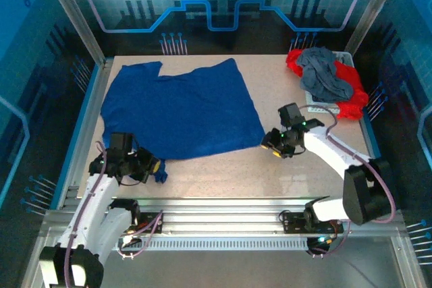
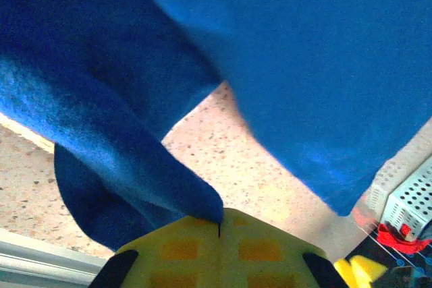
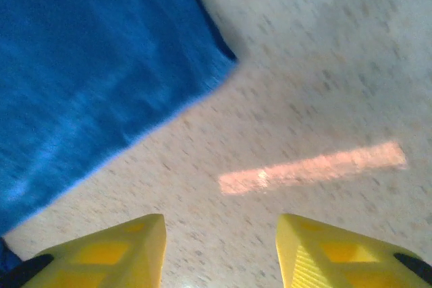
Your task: Fold and stack the t-shirts
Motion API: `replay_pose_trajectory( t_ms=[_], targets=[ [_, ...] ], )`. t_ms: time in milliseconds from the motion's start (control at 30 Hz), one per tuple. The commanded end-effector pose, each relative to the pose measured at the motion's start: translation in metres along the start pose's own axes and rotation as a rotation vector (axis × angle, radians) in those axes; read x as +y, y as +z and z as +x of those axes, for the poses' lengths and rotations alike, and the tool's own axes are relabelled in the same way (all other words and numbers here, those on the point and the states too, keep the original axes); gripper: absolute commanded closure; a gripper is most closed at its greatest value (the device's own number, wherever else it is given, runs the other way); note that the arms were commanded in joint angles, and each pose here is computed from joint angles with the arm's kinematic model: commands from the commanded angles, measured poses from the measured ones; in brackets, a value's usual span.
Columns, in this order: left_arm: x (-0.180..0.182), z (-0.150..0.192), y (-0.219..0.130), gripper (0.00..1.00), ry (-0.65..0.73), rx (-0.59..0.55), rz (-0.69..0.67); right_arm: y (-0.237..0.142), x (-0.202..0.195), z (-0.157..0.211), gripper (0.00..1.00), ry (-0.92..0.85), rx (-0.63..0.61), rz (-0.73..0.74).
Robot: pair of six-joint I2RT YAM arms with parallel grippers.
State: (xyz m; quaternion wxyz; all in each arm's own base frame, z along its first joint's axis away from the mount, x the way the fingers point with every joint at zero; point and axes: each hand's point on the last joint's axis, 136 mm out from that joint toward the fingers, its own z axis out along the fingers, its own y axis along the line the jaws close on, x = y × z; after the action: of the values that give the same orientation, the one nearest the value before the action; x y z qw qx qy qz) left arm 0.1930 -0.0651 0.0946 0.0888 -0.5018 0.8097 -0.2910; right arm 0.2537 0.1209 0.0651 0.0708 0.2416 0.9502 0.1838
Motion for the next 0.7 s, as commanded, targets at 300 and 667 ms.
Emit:
replay_pose_trajectory(
  t_ms=[300,667],
  targets=[
    [-0.013,0.000,-0.010,1.00,0.073,0.001,-0.004,0.034,0.003,-0.033,0.67,0.120,-0.016,-0.065],
    [-0.010,0.001,-0.012,1.00,0.083,-0.007,-0.006,0.055,0.023,-0.060,0.70,0.143,-0.006,-0.053]
  ],
)
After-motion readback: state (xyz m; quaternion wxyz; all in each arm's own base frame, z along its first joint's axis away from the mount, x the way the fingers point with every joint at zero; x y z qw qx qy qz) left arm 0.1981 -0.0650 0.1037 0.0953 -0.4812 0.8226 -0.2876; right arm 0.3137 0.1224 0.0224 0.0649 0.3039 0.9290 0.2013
